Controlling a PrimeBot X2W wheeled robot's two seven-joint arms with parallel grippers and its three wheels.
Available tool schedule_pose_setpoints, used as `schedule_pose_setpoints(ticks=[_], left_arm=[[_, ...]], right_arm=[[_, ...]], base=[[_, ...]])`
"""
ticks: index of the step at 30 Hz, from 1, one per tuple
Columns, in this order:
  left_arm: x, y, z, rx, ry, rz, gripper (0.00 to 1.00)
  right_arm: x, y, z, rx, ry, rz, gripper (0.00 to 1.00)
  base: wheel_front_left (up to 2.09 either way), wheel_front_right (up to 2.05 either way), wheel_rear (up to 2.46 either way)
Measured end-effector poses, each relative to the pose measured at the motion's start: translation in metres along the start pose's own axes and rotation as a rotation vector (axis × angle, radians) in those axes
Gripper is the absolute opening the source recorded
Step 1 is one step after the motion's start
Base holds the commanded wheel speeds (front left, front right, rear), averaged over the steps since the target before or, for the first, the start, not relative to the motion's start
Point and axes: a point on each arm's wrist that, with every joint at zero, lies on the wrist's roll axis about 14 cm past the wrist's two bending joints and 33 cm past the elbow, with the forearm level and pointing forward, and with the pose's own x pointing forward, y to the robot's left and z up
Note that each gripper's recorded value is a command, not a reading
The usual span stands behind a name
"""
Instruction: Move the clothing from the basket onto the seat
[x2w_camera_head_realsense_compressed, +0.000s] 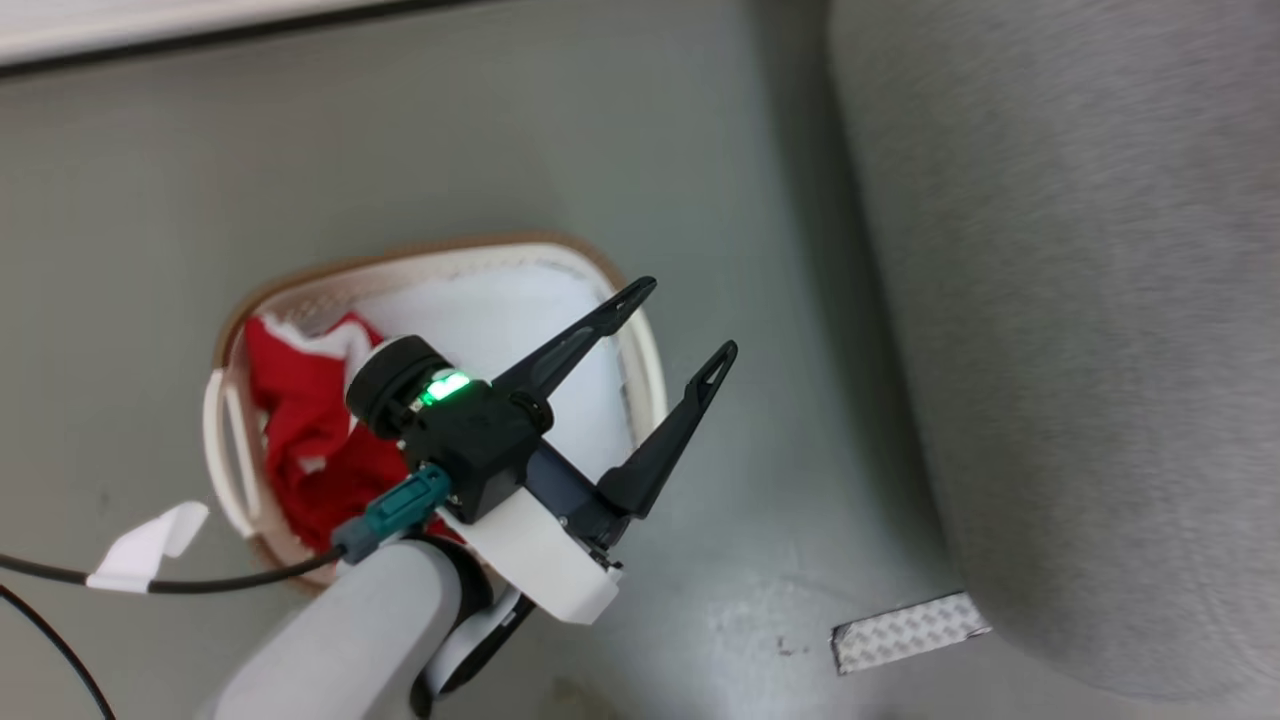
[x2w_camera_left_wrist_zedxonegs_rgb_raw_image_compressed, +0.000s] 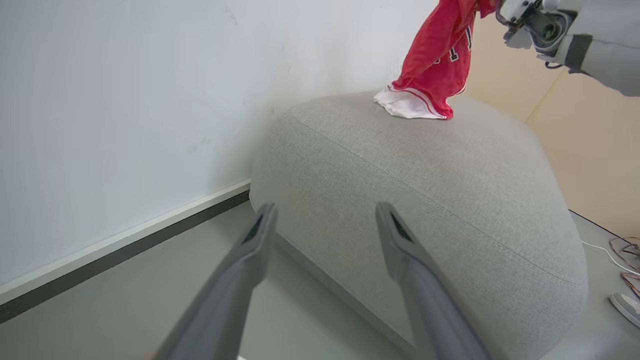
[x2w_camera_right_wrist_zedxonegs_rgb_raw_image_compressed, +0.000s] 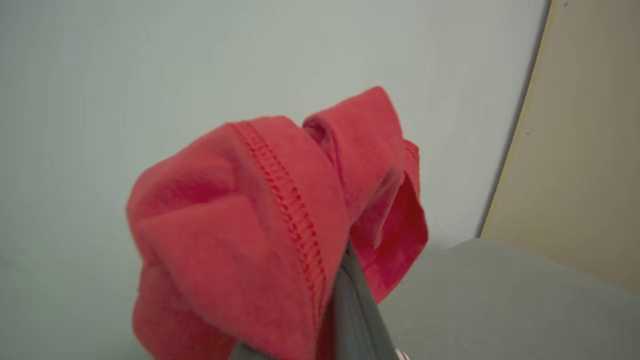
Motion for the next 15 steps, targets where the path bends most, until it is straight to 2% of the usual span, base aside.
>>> schedule_pose_setpoints(ticks=[4,7,8,9,10,15], left_arm=[[-0.01,0.02,-0.023,-0.021,0.041,0.051,1.0],[-0.02,0.032,-0.035,-0.024,0.069,0.086,1.0],[-0.022,0.035,-0.037,-0.024,0.077,0.096,1.0],[-0.025,0.037,-0.039,-0.022,0.083,0.104,1.0],[-0.026,0.039,-0.039,-0.02,0.087,0.113,1.0],[-0.03,0.037,-0.026,-0.001,0.064,0.133,1.0]], right_arm=[[-0.021,0.019,-0.092,-0.026,0.212,-0.008,0.0],[-0.051,0.031,-0.15,-0.067,0.366,0.008,0.0],[-0.06,0.034,-0.163,-0.067,0.402,0.007,0.22],[-0.064,0.036,-0.168,-0.081,0.419,0.015,0.47],[-0.067,0.038,-0.169,-0.084,0.425,0.018,1.0],[-0.08,0.045,-0.151,-0.105,0.412,0.052,1.0]], base=[[0.0,0.0,0.0],[0.0,0.0,0.0],[0.0,0.0,0.0],[0.0,0.0,0.0],[0.0,0.0,0.0],[0.0,0.0,0.0]])
